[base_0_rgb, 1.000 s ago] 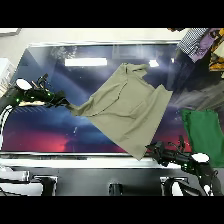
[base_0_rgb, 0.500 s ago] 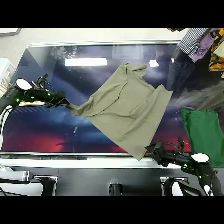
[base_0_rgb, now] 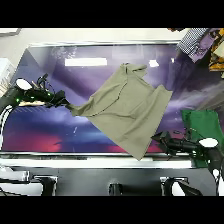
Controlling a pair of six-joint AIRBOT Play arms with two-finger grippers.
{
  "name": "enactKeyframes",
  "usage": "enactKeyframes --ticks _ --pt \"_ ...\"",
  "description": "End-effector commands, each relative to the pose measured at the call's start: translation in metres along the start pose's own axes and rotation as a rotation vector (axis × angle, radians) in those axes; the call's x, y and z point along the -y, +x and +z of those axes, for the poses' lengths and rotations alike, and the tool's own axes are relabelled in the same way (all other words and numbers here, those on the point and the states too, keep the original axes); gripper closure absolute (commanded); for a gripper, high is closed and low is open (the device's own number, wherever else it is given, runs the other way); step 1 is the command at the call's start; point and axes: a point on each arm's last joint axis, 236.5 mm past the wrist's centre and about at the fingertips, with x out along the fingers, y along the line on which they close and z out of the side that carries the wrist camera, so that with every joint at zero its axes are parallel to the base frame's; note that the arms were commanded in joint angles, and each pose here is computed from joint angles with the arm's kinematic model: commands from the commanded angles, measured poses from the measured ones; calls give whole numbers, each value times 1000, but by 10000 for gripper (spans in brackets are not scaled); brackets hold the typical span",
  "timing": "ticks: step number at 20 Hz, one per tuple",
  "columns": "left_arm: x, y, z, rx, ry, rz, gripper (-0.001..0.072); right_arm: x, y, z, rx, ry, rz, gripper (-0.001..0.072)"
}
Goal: Fold the clothes and pants, and hang the long-sleeved shirts on hangers.
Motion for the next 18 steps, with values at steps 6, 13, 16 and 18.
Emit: enactKeyframes --ticks 6,13,16,18 --pt "0 0 0 -1 1 1 688 30 25 -50 -175 123 -8 186" --pt "0 0 0 0 0 0 688 27 33 -36 -94 125 36 192" --pt "0 0 0 0 0 0 688 25 46 -50 -126 74 -11 192" --pt "0 0 0 -2 0 0 688 24 61 -59 -127 58 -69 192"
